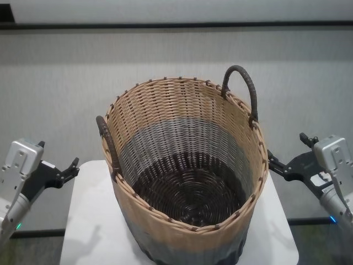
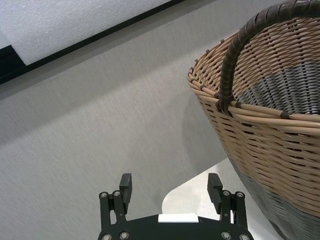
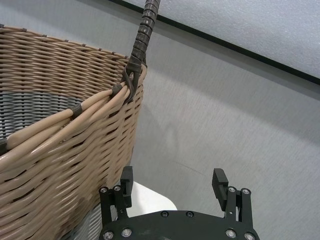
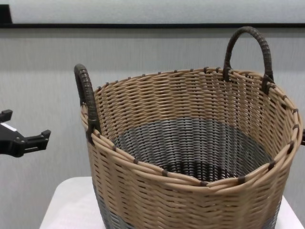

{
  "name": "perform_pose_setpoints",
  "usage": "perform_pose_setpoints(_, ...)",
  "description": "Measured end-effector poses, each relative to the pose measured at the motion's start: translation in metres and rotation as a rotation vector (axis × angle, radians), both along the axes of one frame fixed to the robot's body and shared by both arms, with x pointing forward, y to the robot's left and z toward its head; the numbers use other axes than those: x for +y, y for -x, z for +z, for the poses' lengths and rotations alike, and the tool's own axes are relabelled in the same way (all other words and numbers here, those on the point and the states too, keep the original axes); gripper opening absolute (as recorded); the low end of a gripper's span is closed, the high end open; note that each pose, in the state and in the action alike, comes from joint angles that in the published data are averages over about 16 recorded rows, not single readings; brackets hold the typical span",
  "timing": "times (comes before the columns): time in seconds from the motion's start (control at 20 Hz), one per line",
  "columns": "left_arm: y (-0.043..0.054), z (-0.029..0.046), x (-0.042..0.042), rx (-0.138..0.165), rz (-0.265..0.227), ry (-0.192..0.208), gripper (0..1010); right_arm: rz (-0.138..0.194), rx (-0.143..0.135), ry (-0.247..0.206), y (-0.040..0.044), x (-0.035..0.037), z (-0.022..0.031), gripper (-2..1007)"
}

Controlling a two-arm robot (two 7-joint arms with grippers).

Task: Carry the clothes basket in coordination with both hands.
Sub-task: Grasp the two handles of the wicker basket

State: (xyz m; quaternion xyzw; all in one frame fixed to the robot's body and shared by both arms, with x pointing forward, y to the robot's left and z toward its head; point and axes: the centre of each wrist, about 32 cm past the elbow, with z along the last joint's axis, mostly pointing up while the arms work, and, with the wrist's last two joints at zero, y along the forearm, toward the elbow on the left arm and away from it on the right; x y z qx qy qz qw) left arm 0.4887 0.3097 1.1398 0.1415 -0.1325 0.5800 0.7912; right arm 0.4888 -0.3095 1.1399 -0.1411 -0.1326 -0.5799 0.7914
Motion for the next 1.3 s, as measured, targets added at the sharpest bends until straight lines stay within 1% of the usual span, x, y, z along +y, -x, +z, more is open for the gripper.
perform_pose_setpoints(0.9,-0.0001,0.0001,0.0001,0.002,-0.003,0.000,1003,0.001,0.003,0.001,-0.0001,-0.0003,-0.0001,1005)
perform_pose_setpoints(1.1,-0.0008,0.0013,0.0012,0.009,-0.012,0.000,1003,-0.001,0.017,0.002,-0.0012,-0.0020,-0.0015,1005)
perform_pose_setpoints(1.3,-0.0012,0.0055,0.0022,0.022,-0.031,0.000,1003,-0.005,0.041,0.002,-0.0014,-0.0060,-0.0028,1005)
